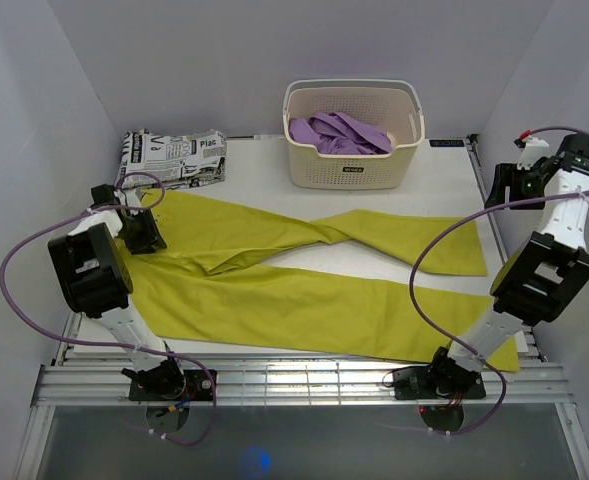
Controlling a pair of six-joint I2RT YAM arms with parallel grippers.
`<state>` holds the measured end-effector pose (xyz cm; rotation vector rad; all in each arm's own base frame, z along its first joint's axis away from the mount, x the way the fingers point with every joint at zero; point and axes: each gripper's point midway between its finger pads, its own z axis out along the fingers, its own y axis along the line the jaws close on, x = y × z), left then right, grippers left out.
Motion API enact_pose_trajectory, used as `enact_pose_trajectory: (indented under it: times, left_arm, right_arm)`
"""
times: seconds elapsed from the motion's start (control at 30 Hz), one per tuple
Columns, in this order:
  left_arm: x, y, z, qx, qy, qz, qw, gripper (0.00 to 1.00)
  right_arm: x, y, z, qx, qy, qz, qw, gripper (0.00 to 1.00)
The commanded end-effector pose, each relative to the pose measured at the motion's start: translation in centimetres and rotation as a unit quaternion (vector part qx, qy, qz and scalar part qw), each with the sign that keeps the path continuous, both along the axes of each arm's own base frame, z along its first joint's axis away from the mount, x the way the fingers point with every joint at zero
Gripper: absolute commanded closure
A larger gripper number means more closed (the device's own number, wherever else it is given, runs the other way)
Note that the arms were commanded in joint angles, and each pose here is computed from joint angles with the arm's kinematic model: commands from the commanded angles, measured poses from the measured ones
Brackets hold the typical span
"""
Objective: Fold and stack the trousers
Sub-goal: Flatten the trousers out
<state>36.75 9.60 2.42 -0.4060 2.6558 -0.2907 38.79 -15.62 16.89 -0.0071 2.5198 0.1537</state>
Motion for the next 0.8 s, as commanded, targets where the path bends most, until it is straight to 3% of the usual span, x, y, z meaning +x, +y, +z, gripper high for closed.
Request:
enact_pose_trajectory:
  times: [0.0, 0.1, 0.2, 0.23, 0.3, 0.4, 0.47, 0.57, 0.77]
  left_arm:
    - [-1.1, 0.4, -0.6, 0.01, 0.008, -0.005, 1.0, 0.49]
    - [-0.2, -1.5, 2.2, -0.023, -0.057, -0.047, 0.997, 0.5]
    - [1.3, -3.6, 9.1, -0.022, -0.188, -0.131, 0.973, 0.47]
    - [1.8, -5.4, 12.0, -0.044, -0.239, -0.176, 0.954, 0.45]
    - [2.0, -7.9, 16.8, -0.02, -0.307, -0.245, 0.919, 0.44]
    - [2.0, -14.0, 20.6, 0.023, -0.356, -0.355, 0.864, 0.43]
    - [1.2, -19.7, 20.5, 0.037, -0.356, -0.423, 0.832, 0.44]
    - [0.0, -25.7, 18.1, 0.04, -0.331, -0.493, 0.803, 0.46]
    - [0.0, -33.2, 12.7, 0.087, -0.301, -0.592, 0.743, 0.46]
  right_arm:
    - [-1.8, 3.6, 5.4, -0.021, -0.074, 0.174, 0.982, 0.3]
    - [-5.5, 7.5, 3.4, -0.024, -0.048, 0.284, 0.957, 0.36]
    - [-8.5, 8.7, 0.9, -0.051, -0.032, 0.342, 0.938, 0.39]
    - [-9.1, 8.8, 0.5, -0.059, -0.031, 0.352, 0.934, 0.39]
    - [-10.5, 8.9, -0.9, -0.082, -0.023, 0.387, 0.918, 0.4]
    - [-10.9, 8.8, -2.0, -0.106, -0.032, 0.409, 0.906, 0.4]
    - [-10.7, 8.7, -3.3, -0.118, -0.038, 0.426, 0.896, 0.4]
    - [-10.2, 8.5, -5.0, -0.127, -0.037, 0.443, 0.887, 0.4]
    - [-9.4, 8.4, -7.9, -0.136, -0.036, 0.466, 0.874, 0.4]
